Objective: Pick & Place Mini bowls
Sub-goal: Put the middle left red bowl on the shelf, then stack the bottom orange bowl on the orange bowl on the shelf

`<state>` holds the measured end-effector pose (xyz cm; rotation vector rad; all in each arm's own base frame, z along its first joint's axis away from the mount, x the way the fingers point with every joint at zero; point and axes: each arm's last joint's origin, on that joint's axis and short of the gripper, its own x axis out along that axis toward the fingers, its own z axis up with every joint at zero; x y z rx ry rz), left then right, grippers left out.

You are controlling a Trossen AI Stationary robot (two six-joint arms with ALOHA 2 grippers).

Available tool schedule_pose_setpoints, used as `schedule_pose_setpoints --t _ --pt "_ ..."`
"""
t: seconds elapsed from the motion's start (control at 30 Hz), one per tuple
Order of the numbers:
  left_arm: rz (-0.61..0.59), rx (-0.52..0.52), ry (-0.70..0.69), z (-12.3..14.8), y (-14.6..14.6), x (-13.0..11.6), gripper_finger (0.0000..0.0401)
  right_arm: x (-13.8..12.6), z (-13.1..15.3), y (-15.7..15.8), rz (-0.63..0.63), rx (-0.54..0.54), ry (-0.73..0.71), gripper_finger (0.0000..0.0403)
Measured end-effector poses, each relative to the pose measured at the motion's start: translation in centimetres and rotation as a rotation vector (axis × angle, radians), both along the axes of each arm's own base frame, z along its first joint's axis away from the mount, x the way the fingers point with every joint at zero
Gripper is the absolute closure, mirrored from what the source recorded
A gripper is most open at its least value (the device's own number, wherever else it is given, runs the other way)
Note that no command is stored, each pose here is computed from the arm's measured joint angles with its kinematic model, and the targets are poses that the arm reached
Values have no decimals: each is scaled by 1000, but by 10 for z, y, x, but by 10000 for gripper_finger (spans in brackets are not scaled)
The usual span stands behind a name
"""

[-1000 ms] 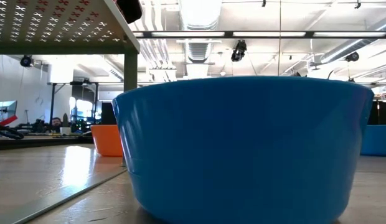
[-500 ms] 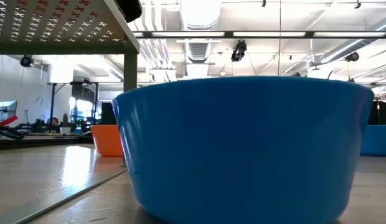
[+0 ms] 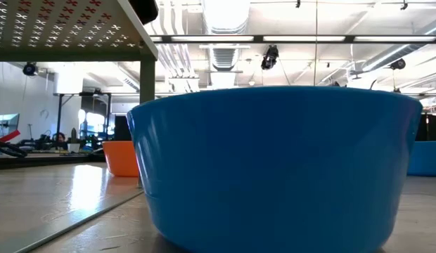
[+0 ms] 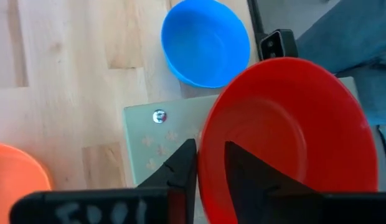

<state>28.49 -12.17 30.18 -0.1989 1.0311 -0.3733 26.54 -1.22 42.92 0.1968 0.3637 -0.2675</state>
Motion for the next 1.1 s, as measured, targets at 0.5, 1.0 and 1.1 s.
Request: schedule_pose_setpoints --t 0.5,1.0,1.1 --pt "-17 -37 -14 8 1 -6 326 0 0 0 -1 -1 0 236" --pt "91 -49 19 36 23 -28 326 0 0 0 -1 -1 -3 236" --pt "167 0 27 38 31 -31 326 0 0 0 0 2 -5 236"
